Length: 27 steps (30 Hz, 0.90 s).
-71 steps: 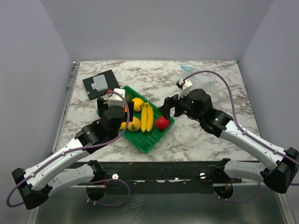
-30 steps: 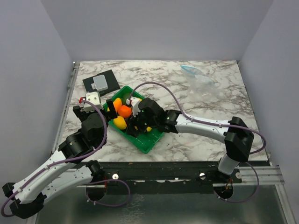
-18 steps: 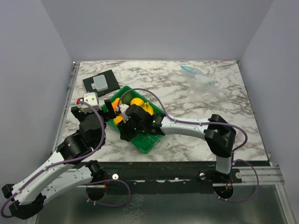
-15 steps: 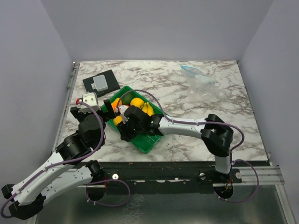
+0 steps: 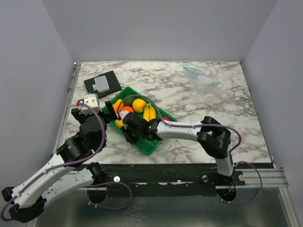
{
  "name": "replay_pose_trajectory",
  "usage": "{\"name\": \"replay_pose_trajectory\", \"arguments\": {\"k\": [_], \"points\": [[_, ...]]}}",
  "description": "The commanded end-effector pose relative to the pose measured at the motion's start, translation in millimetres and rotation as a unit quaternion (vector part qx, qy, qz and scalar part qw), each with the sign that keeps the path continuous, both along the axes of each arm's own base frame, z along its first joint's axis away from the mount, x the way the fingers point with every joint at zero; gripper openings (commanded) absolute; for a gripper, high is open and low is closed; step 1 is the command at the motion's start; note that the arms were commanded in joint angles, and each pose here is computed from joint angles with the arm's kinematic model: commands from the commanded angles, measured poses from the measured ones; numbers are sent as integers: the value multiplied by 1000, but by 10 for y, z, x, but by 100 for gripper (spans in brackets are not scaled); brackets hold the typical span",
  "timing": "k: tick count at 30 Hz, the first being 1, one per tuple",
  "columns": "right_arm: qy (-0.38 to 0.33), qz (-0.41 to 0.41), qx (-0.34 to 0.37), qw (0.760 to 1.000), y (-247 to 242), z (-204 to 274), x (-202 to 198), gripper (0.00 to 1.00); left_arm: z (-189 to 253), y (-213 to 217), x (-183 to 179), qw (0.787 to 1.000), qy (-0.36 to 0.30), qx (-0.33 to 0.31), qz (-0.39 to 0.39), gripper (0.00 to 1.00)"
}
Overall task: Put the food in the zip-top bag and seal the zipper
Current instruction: Move the bin to the center of the board.
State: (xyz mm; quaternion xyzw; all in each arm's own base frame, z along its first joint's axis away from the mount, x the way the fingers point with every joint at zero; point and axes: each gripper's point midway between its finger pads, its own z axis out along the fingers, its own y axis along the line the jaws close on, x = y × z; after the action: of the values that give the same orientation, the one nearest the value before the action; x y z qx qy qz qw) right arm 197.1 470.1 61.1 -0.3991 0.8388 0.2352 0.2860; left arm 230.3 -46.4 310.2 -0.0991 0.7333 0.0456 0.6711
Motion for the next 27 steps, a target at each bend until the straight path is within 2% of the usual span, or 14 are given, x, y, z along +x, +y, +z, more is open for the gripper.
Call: {"name": "replay_pose_trajectory", "arguments": {"k": [1,7,18,27], "points": [[-21,-22,-22,999,-71,-45,25,20,-46,7,10,1000,2,3,6,99],[-10,-33,-20,999,-168,-65,-49,1,-58,-1,17,1000,4,6,6,99],[-8,-81,-20,996,-592,3,-154,1,-85,-38,38,1000,9,10,2,99],[1,-137,-45,990,-1025,-117,-232,1,-96,-64,47,1000,12,13,-2,99]]}}
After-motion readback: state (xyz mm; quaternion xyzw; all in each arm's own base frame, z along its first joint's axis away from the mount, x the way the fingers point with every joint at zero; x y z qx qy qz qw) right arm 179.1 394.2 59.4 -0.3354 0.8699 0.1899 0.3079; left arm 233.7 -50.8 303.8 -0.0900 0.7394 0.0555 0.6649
